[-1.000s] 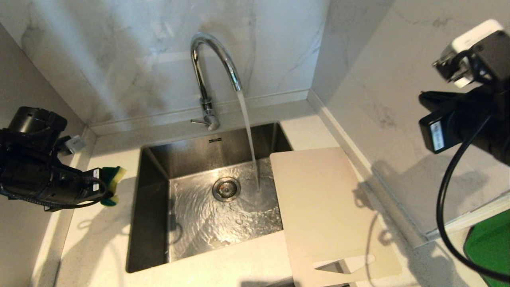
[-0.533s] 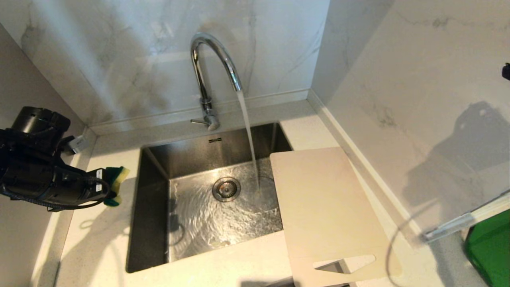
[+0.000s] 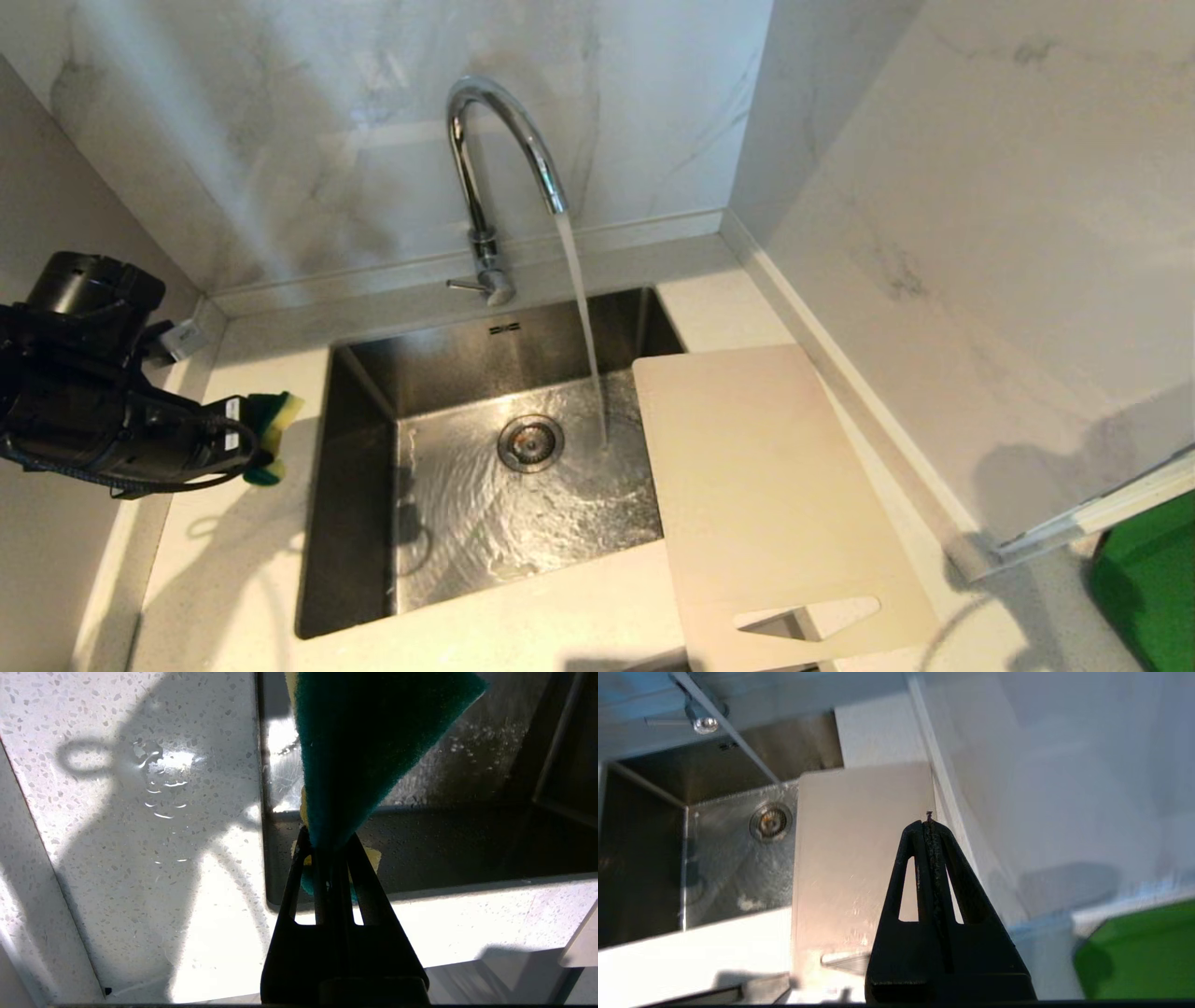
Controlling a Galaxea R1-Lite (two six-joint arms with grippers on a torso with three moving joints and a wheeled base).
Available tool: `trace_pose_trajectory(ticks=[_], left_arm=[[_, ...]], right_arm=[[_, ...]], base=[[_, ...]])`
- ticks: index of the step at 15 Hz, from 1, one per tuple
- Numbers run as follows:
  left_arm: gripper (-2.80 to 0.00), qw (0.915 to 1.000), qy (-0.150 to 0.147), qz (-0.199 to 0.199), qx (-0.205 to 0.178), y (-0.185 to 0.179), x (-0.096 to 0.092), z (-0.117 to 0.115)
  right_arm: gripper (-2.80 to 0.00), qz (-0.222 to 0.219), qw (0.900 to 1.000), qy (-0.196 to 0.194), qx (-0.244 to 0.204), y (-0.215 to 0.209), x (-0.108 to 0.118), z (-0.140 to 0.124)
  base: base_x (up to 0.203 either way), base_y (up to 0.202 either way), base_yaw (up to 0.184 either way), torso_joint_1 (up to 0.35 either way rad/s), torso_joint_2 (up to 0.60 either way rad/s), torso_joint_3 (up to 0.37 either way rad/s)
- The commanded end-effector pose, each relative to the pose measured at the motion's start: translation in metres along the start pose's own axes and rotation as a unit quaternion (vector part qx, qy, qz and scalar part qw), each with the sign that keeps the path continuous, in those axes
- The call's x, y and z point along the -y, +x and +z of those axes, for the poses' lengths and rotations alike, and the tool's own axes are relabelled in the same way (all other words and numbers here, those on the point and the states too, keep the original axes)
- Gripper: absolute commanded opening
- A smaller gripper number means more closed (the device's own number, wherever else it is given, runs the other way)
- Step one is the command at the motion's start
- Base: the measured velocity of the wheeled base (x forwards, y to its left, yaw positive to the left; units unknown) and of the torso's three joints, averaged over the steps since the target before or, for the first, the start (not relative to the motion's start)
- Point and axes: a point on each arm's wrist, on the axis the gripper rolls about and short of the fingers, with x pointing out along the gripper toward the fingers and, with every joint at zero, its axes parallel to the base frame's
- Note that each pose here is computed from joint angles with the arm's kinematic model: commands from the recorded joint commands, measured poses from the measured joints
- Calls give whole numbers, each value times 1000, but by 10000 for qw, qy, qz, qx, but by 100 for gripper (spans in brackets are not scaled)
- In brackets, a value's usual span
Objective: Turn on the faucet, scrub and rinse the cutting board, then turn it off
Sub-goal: Put down the cleaning cloth
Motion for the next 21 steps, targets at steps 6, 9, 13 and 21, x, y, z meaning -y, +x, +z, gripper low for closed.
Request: trace_pose_trajectory(ticks=[6, 9, 13, 21], left_arm=[[-280, 10000, 7, 40, 40, -2, -1, 0], [-280, 10000, 9, 30, 23, -1, 0, 0], [-280, 10000, 0, 31, -16, 0, -1, -1], [-280, 10000, 10, 50, -10, 2, -1, 0]], right_arm=[[-280, -587, 9977, -145, 307, -76, -4, -89], [-280, -998, 9945, -256, 179, -85, -1, -134], [-280, -1600, 9868, -236, -123, -83, 3, -169], [-280, -1057, 9928, -394, -405, -41, 12, -251]], base=[[0, 0, 0, 0, 0, 0], [0, 0, 0, 0, 0, 0], [0, 0, 0, 0, 0, 0], [0, 0, 0, 0, 0, 0]])
